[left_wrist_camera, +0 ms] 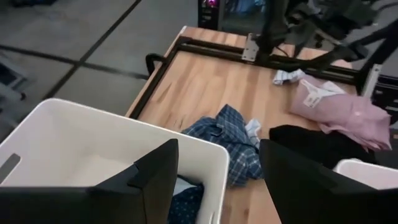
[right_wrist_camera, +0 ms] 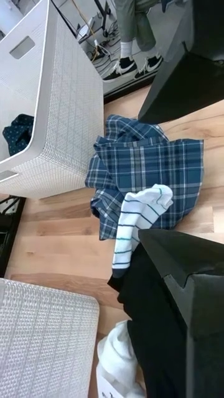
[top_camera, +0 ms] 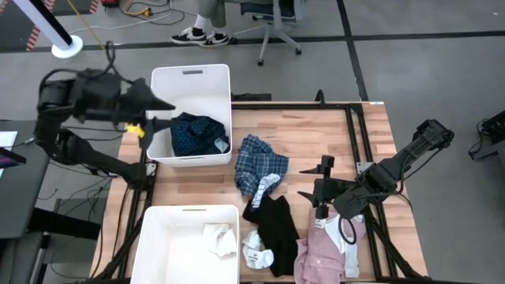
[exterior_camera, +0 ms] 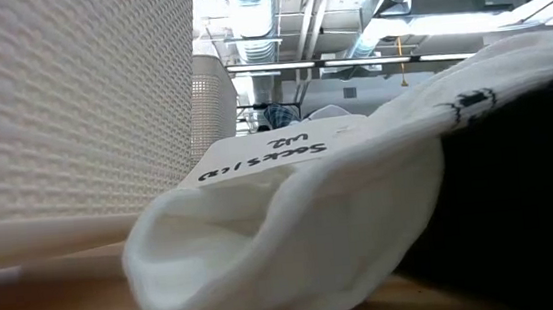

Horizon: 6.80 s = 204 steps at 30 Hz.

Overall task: Sort clothes
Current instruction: Put the left white striped sock into the bottom white laundry organizer

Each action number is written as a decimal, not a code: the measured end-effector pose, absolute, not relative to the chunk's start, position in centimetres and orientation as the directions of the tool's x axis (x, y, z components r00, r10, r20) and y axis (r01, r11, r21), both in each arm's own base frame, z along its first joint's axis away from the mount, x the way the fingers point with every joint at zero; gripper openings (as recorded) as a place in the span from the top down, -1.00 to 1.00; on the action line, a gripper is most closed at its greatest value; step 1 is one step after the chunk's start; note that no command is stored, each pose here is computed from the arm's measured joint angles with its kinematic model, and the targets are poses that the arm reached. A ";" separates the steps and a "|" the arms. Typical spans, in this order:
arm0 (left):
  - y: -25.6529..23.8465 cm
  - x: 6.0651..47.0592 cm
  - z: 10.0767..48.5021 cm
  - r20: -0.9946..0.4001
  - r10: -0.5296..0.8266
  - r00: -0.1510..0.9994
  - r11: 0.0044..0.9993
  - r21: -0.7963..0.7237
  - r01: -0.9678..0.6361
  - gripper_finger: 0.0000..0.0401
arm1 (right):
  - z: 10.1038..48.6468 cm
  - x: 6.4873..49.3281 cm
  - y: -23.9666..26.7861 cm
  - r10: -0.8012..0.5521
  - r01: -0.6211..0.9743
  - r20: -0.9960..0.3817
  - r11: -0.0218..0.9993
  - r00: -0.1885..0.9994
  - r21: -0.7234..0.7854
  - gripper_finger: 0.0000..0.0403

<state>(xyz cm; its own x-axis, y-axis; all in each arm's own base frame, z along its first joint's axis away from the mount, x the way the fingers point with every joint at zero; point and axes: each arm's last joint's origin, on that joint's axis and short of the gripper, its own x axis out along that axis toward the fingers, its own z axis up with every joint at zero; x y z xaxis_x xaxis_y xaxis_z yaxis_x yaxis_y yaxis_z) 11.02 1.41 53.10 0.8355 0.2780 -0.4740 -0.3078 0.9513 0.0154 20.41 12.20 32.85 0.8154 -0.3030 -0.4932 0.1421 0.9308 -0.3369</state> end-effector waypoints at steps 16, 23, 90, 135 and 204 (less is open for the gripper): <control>-2.7 13.5 49.7 -0.480 0.244 0.843 0.966 0.192 -0.170 -0.09 | 33.0 20.6 12.3 -0.296 0.160 -0.480 0.939 0.826 -0.305 -0.51; -4.6 14.1 47.3 -0.413 0.133 0.901 0.981 0.184 -0.061 -0.09 | 33.2 20.8 12.5 -0.261 0.150 -0.469 0.954 0.844 -0.262 -0.51; -11.9 15.1 35.1 -0.065 -0.189 0.980 0.955 0.220 0.199 -0.09 | 27.6 30.4 7.1 -0.176 -0.026 -0.649 0.957 0.740 -0.288 0.99; -6.8 28.4 34.9 0.150 -0.343 0.927 0.933 -0.058 0.354 -0.16 | 41.7 31.9 12.3 0.033 -0.061 -0.057 0.789 0.998 -0.611 1.00; -17.6 19.5 34.7 -0.548 -0.436 0.713 0.856 -0.009 0.517 1.00 | 37.3 30.3 12.1 -0.110 -0.098 -0.476 0.915 0.873 -0.392 -0.10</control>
